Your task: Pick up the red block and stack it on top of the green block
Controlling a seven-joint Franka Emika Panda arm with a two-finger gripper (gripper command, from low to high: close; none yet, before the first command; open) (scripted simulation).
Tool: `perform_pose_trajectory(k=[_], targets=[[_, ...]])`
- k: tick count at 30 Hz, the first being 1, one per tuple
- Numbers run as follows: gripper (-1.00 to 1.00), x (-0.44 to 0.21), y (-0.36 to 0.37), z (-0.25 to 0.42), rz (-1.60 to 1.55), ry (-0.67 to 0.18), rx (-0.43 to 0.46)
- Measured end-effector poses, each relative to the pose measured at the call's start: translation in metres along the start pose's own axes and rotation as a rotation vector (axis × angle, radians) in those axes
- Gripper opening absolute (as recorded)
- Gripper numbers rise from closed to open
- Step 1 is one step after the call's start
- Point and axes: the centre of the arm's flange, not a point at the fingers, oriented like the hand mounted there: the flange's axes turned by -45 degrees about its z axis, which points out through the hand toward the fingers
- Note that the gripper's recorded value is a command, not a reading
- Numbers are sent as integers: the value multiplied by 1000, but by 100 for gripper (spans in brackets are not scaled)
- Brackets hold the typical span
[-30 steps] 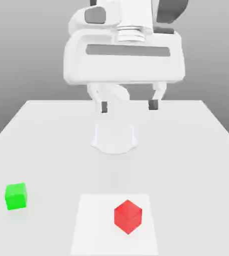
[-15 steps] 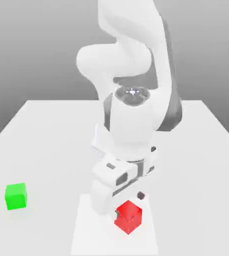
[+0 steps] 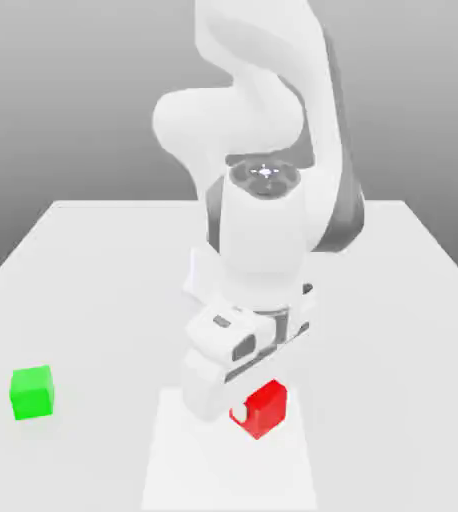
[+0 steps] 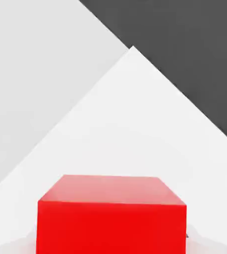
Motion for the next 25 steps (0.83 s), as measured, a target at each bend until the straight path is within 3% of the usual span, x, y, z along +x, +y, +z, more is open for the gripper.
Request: perform_pose_trajectory(k=[8, 16, 21, 22, 25], targets=[[-100, -123, 95, -18, 21, -3, -2], [-100, -270, 139, -28, 50, 2, 3], [-100, -256, 139, 20, -4, 4, 3], [100, -256, 139, 28, -5, 3, 3], [100, -256, 139, 28, -5, 3, 3]])
